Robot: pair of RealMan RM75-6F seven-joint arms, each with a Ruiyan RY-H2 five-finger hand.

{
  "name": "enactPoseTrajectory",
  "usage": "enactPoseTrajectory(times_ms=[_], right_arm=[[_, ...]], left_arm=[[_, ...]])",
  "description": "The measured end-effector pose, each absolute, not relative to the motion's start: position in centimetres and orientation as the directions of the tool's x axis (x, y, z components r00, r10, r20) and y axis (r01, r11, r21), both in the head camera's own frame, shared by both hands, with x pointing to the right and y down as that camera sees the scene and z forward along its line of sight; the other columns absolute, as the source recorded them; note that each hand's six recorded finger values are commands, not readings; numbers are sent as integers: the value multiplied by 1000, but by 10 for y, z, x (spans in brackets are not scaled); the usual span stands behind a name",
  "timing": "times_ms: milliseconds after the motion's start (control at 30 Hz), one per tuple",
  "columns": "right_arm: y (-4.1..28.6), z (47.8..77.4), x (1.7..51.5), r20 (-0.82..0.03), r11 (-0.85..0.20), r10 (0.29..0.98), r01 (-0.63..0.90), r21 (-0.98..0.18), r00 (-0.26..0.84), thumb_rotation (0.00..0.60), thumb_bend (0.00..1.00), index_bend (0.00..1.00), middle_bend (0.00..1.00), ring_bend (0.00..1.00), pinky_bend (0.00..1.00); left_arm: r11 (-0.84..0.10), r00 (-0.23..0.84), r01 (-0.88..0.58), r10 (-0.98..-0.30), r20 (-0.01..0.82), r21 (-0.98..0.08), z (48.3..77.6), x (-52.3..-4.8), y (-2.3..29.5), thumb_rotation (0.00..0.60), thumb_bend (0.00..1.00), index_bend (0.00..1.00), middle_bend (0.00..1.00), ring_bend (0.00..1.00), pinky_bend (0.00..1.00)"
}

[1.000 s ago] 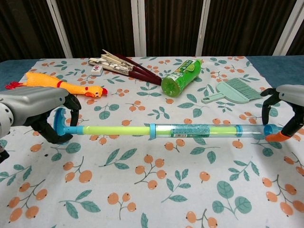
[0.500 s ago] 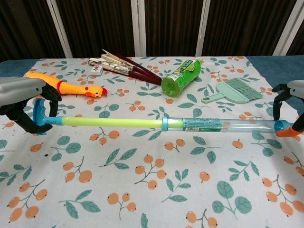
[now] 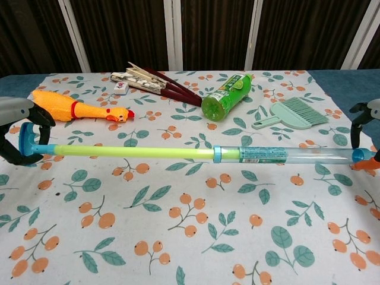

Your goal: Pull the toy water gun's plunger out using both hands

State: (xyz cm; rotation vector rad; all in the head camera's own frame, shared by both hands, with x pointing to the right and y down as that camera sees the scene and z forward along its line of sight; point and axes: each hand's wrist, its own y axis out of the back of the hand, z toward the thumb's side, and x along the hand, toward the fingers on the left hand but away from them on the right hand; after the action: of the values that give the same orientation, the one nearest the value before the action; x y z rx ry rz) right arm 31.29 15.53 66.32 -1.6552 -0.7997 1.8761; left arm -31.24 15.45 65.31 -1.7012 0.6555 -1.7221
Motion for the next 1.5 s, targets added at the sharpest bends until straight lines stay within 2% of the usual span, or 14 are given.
enactPoseTrajectory(times_ms=[467, 1100, 1167, 1267, 1333, 1433, 1500], right_arm=[[151, 663, 328, -681, -691, 714, -4, -723, -159, 600, 332, 617, 42, 0, 0], [146, 661, 342, -675, -686, 714, 4, -727, -187, 600, 331, 616, 42, 0, 0], [146, 661, 343, -673, -685, 716, 2, -729, -187, 600, 332, 538, 42, 0, 0], [147, 661, 342, -676, -688, 715, -4, -726, -178, 600, 332, 150, 11, 0, 0], [148, 661, 342, -678, -689, 715, -4, -725, -170, 600, 331, 12, 0, 0, 0], [150, 662, 341, -682, -692, 715, -16, -722, -153, 600, 331, 0, 0, 0, 0], [150, 661, 342, -682, -691, 717, -20, -722, -145, 600, 332, 0, 0, 0, 0]], left_arm=[[-679, -7, 104, -731, 682, -727, 650, -340, 153, 600, 478, 607, 156, 0, 61], [-681, -10, 110, -729, 684, -724, 649, -343, 155, 600, 478, 598, 152, 0, 61], [-681, -12, 107, -729, 684, -724, 649, -344, 155, 600, 462, 497, 120, 0, 61], [-682, -12, 102, -729, 685, -724, 649, -343, 155, 600, 364, 291, 36, 0, 56], [-686, -8, 98, -725, 688, -721, 650, -343, 156, 600, 292, 189, 4, 0, 51], [-692, 1, 98, -719, 695, -715, 650, -341, 157, 600, 155, 62, 0, 0, 50], [-697, 4, 104, -713, 701, -710, 651, -341, 158, 600, 108, 40, 0, 0, 50]])
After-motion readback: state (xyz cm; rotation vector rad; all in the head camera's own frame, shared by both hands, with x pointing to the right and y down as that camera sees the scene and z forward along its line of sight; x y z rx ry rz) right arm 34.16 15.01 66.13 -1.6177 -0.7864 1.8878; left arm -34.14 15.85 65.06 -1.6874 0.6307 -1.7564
